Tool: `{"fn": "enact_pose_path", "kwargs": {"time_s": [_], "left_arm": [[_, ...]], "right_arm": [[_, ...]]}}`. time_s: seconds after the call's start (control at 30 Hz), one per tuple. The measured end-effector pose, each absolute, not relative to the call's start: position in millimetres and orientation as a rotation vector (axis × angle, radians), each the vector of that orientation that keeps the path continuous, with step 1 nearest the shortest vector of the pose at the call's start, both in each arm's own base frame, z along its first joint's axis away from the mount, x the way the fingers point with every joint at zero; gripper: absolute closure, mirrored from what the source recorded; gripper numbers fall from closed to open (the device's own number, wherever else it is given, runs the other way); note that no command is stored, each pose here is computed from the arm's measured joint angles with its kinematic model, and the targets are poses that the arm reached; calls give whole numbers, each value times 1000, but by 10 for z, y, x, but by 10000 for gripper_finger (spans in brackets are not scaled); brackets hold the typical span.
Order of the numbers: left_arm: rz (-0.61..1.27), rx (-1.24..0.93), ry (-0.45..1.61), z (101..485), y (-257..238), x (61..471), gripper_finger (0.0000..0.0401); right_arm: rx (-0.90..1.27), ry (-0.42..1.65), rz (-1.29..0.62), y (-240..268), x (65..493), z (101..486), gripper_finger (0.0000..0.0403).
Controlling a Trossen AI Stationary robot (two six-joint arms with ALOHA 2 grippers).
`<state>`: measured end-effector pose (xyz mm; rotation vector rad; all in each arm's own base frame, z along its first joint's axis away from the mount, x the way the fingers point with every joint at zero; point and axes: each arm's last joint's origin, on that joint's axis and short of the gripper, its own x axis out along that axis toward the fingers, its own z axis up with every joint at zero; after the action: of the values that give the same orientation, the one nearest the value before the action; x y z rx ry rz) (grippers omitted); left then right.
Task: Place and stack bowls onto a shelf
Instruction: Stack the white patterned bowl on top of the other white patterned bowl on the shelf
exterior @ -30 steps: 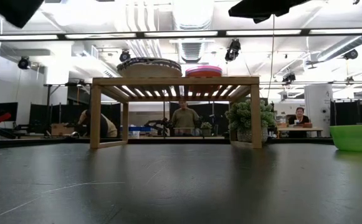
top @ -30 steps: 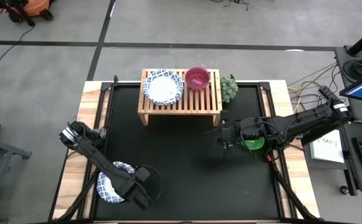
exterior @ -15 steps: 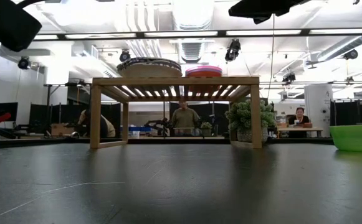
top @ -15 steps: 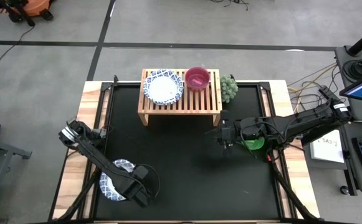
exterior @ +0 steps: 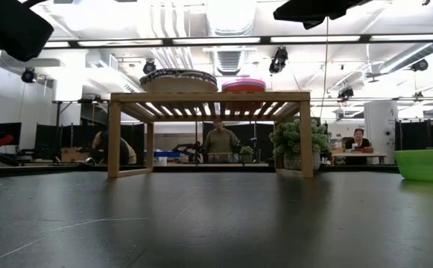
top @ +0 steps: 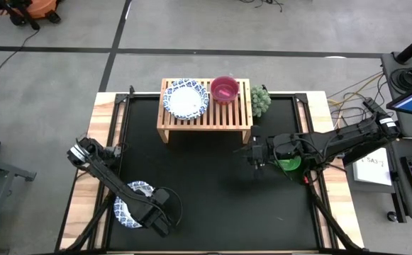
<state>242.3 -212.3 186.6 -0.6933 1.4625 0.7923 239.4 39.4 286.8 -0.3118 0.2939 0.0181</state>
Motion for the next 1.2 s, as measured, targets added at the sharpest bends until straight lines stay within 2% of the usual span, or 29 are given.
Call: {"fn": "enact_pose_path", "kwargs": {"time_s": [0.33, 0.6, 0.7, 0.87, 1.03, 1.2], "left_arm": [[800, -725, 1448, 1781, -2117, 2414, 318], [778, -718, 1452, 1687, -2099, 2394, 326], [729, -694, 1459, 1726, -2120, 2418, 341], [532, -584, 1478, 1866, -2203, 2490, 393], [268, -404, 1430, 2104, -2313, 2601, 393], [123, -263, 1346, 2319, -2351, 2707, 399]], "right_arm": [[-312, 296, 18, 394, 2395, 2866, 349], [-311, 296, 18, 394, 2395, 2866, 349], [-312, 296, 18, 394, 2395, 2866, 349], [-308, 336, 21, 391, 2382, 2828, 349], [-301, 376, 21, 388, 2369, 2792, 349], [-305, 373, 22, 388, 2368, 2796, 349]]}}
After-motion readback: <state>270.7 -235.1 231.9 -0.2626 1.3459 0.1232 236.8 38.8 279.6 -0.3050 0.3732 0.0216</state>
